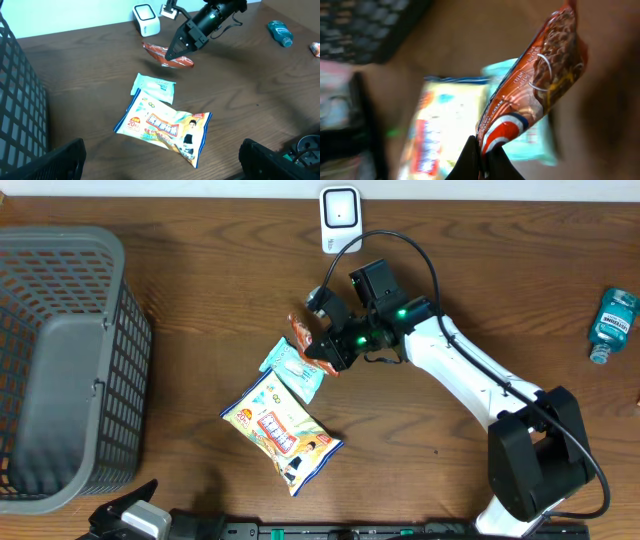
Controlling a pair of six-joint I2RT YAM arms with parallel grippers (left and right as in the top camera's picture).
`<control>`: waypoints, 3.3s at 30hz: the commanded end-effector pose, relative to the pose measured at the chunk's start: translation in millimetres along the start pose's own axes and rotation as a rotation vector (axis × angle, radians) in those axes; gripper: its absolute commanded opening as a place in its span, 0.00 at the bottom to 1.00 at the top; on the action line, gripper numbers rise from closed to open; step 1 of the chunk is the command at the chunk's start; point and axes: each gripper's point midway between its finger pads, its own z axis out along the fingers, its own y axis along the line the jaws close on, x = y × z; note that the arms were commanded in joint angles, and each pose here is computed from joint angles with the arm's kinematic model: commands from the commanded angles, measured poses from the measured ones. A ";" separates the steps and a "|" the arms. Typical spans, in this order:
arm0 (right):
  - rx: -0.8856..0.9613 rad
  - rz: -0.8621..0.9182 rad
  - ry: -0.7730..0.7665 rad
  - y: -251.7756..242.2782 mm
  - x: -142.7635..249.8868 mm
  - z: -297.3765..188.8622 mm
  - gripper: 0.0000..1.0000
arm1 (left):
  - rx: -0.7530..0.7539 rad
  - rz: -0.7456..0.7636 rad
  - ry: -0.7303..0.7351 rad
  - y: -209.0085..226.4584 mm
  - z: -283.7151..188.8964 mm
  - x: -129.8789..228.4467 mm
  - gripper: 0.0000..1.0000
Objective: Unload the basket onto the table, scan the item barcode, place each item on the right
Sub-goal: 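Carry the chocolate bar up to the white scanner window, then move the bar to the right edge and release it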
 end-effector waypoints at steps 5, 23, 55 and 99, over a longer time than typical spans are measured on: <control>0.376 -0.072 -0.122 -60.3 -36.2 -12.2 0.01 | 0.012 0.005 -0.010 -2.3 -1.4 -1.5 0.98; 0.572 -0.295 -0.407 -105.8 -155.1 -38.3 0.01 | 0.011 0.005 -0.010 -2.3 -1.4 -1.5 0.98; 0.864 -0.042 -0.571 -279.4 -223.5 -37.7 0.01 | 0.011 0.005 -0.010 -2.3 -1.4 -1.5 0.98; 1.116 1.397 -0.183 -393.8 118.5 -212.7 0.73 | 0.012 0.005 -0.010 -2.3 -1.4 -1.5 0.98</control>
